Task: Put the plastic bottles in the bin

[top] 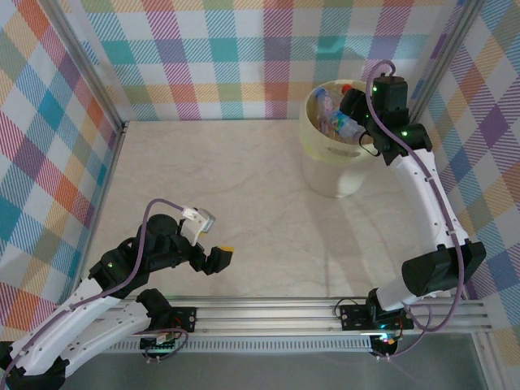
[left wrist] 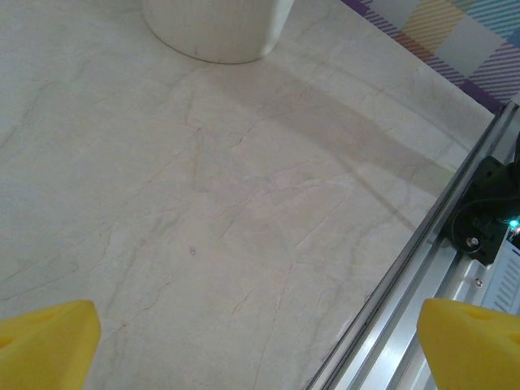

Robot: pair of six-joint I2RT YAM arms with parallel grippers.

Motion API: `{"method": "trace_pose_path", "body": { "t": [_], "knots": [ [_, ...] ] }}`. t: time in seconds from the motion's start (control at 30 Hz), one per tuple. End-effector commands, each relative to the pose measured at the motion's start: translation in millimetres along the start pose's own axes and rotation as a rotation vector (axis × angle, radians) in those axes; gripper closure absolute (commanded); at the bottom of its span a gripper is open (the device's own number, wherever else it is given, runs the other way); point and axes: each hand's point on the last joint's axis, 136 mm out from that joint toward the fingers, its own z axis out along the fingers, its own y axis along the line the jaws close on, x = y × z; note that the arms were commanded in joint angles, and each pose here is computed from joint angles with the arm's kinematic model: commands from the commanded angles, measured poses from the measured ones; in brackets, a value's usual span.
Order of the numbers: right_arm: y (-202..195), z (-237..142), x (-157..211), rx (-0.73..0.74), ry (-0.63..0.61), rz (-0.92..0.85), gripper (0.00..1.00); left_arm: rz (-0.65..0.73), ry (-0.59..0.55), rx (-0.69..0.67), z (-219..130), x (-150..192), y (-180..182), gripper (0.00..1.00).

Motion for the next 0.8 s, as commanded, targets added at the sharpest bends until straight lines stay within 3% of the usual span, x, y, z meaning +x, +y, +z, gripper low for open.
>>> {"method": "trace_pose_path", "body": {
  "t": [0.0,0.23,0.57,0.77],
  "knots": [
    [-0.7,-10.1,-11.0,0.009,-0.03,-0.029,0.18,0.031,-0.026,0.015,-8.4,-9.0,-6.0,0.0],
    [19.1,-10.8,2.2,-0.113,0.029,-0.074,0.17,0.039,-0.046,0.024,-12.5,-11.3,-8.0,0.0],
    [11.6,-24.0,7.0,-0.108,0.034,-0.112,0.12,0.049,-0.092,0.034,-18.4,-14.8,-9.9,0.0],
    [17.4,-21.3,23.3,-0.153,0.106,-0.159,0.12,0.047,-0.086,0.027,-17.8,-14.7,-8.7,0.0]
  ]
}}
